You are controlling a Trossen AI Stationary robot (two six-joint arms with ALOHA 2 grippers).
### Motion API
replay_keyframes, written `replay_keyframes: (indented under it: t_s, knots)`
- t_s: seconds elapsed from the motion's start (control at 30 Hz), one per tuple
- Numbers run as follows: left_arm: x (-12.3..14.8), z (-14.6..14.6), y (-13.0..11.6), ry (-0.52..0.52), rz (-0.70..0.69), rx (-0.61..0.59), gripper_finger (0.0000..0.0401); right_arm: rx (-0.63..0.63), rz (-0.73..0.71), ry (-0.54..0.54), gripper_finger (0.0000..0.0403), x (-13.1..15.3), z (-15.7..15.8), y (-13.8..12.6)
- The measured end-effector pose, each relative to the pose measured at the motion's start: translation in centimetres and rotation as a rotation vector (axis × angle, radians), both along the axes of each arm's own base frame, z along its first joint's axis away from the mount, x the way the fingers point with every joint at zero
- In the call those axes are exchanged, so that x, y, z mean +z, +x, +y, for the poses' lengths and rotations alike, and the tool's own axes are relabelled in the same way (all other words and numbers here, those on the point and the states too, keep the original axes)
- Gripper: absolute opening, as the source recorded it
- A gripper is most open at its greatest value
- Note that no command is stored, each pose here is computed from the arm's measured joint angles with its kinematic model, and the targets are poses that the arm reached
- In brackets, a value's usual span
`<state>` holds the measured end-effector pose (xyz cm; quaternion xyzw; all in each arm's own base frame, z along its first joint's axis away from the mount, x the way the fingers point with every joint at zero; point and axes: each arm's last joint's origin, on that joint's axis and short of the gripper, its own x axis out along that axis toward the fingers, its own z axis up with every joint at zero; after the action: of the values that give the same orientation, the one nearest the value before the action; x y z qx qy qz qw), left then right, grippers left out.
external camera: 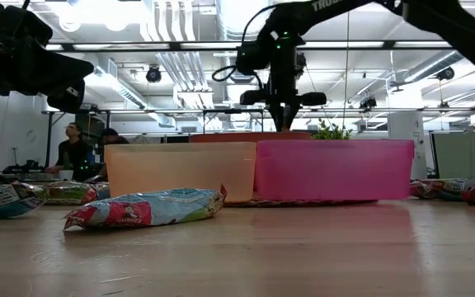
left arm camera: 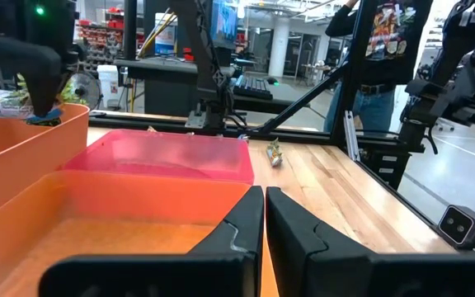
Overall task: Pick and place Granola Bars by type
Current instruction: Put the yellow granola bar into the orange bin
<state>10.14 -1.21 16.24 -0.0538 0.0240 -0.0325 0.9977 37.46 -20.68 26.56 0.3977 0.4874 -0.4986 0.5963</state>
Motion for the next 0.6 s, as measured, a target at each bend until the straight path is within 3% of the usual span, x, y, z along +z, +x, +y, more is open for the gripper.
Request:
replay_keyframes:
  t_s: [0.6]
  knots:
    - [0.0, 0.0, 0.0, 0.000, 0.000, 0.000, 0.0000, -0.030, 0.067, 0.026, 0.0011, -2.6, -0.2, 0.5]
